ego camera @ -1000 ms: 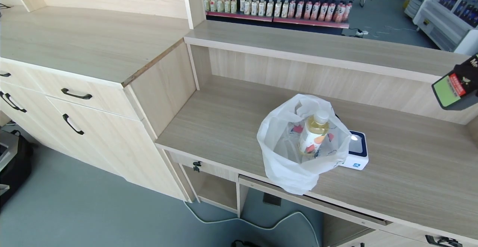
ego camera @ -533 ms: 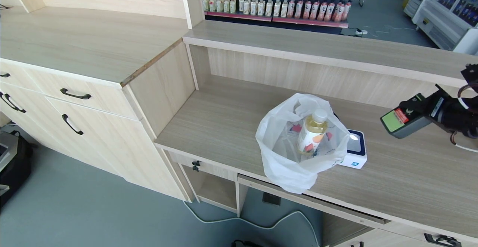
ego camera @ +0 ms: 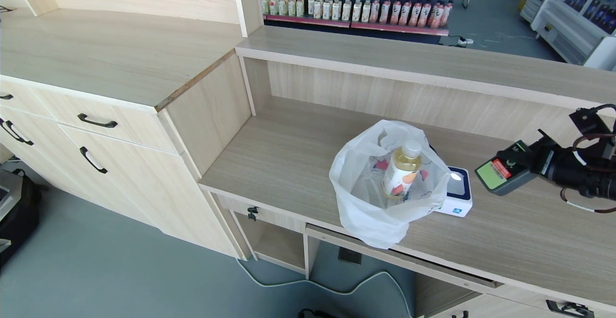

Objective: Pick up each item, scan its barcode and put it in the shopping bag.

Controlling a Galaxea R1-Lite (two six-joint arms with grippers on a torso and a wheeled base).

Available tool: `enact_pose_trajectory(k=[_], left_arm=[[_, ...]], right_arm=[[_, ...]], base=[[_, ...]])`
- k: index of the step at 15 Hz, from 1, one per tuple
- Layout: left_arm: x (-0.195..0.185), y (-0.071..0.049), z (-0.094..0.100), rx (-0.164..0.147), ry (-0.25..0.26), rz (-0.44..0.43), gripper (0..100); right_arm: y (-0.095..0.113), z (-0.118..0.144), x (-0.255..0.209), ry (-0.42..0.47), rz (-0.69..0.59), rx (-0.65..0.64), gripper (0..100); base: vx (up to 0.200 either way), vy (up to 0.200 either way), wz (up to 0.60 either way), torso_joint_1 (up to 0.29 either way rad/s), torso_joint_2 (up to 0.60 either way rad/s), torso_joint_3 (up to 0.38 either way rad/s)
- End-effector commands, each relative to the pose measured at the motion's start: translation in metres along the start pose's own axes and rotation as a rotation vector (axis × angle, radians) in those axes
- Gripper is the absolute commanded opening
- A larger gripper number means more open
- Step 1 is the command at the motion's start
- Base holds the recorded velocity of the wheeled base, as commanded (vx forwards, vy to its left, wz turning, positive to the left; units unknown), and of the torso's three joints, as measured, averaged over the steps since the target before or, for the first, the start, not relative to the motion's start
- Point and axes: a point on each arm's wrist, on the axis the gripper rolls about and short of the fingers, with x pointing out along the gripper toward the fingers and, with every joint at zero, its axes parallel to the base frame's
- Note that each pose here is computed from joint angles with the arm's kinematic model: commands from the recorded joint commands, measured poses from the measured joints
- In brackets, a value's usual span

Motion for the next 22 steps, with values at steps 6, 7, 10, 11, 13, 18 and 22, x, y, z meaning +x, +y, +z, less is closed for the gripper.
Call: enact_pose_trajectory(k=[6, 7, 10, 11, 13, 18, 22], left_arm=[[0.0, 0.0, 0.0, 0.0, 0.0, -0.001, 100], [0.0, 0.0, 0.0, 0.0, 0.0, 0.001, 100], [0.0, 0.0, 0.0, 0.0, 0.0, 0.001, 100], [0.0, 0.0, 0.0, 0.0, 0.0, 0.001, 100], [0.0, 0.0, 0.0, 0.0, 0.0, -0.001, 100], [0.0, 0.0, 0.0, 0.0, 0.0, 0.001, 100], [0.0, 0.0, 0.0, 0.0, 0.0, 0.001, 100]], right_arm=[[-0.007, -0.015, 0.016, -0.014, 0.022, -0.056, 0], [-0.007, -0.017, 0.019, -0.014, 0.028, -0.059, 0], [-0.009, -0.018, 0.024, -0.023, 0.033, -0.061, 0], [-0.011, -0.019, 0.026, -0.019, 0.032, -0.058, 0], [-0.013, -0.02, 0.028, -0.014, 0.031, -0.058, 0], [-0.015, -0.023, 0.037, -0.024, 0.044, -0.07, 0], [-0.011, -0.028, 0.046, -0.031, 0.07, -0.089, 0]], base=[[0.0, 0.0, 0.0, 0.0, 0.0, 0.0], [0.0, 0.0, 0.0, 0.0, 0.0, 0.0], [0.0, 0.0, 0.0, 0.0, 0.0, 0.0], [0.0, 0.0, 0.0, 0.0, 0.0, 0.0], [0.0, 0.0, 0.0, 0.0, 0.0, 0.0], [0.0, 0.0, 0.0, 0.0, 0.0, 0.0], [0.0, 0.0, 0.0, 0.0, 0.0, 0.0]])
